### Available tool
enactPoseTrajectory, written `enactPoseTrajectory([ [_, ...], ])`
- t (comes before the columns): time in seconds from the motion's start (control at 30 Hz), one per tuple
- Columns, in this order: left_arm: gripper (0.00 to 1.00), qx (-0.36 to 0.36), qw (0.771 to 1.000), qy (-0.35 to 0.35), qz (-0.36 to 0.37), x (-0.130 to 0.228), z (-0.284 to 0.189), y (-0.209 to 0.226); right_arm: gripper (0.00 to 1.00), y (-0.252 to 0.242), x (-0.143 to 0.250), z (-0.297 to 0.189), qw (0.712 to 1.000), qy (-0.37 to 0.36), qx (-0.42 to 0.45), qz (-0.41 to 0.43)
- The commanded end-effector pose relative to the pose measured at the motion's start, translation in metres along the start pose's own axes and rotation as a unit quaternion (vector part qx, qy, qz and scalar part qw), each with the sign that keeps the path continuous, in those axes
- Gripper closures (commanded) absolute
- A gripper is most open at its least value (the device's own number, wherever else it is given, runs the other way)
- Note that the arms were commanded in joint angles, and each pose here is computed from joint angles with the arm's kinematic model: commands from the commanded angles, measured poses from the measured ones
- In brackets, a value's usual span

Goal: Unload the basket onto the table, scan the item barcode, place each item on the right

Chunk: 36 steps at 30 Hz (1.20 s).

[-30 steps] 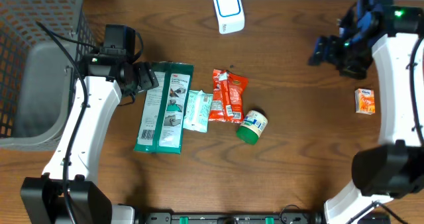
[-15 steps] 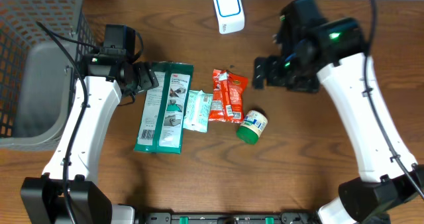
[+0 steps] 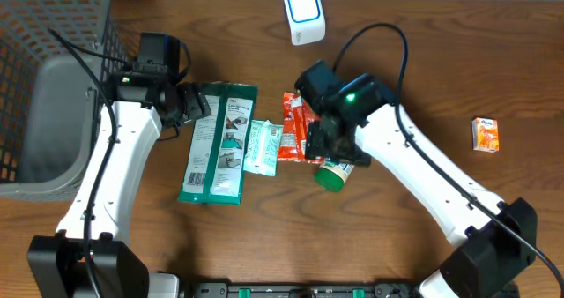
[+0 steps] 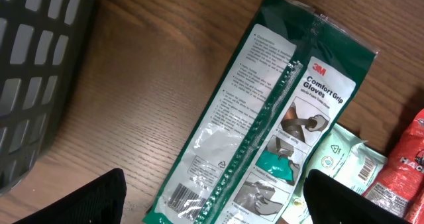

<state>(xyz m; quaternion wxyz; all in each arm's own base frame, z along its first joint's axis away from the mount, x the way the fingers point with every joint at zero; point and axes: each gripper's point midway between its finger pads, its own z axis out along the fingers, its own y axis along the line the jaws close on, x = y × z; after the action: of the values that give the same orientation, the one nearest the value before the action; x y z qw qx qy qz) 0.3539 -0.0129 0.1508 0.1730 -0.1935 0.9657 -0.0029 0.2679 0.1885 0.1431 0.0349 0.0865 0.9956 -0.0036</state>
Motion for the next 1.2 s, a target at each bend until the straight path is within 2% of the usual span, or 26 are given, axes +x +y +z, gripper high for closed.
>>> enactPoseTrajectory([
  [0.0,0.14,-0.002,1.000,-0.011,0.000,-0.006,-0.005,0.001,0.28,-0.012,0.000,0.008,0.998,-0.013,0.028,0.052],
  [0.23,0.14,-0.002,1.000,-0.011,0.000,-0.006,-0.005,0.001,0.39,-0.012,0.003,0.029,0.998,-0.009,0.026,0.052],
  [0.5,0.14,-0.003,1.000,-0.011,0.000,-0.006,-0.005,0.001,0.36,-0.001,0.004,0.054,0.999,-0.008,-0.004,0.053],
  [0.67,0.14,-0.002,1.000,-0.011,0.000,-0.006,-0.005,0.001,0.34,-0.003,0.006,0.053,0.999,-0.006,-0.002,0.044],
  [0.87,0.14,-0.002,1.000,-0.011,0.000,-0.006,-0.005,0.001,0.31,-0.014,0.004,0.030,0.999,-0.016,-0.025,0.042],
  [1.17,0.14,-0.003,1.000,-0.011,0.000,-0.006,-0.005,0.001,0.36,-0.027,0.004,-0.022,0.993,-0.074,-0.074,0.049],
])
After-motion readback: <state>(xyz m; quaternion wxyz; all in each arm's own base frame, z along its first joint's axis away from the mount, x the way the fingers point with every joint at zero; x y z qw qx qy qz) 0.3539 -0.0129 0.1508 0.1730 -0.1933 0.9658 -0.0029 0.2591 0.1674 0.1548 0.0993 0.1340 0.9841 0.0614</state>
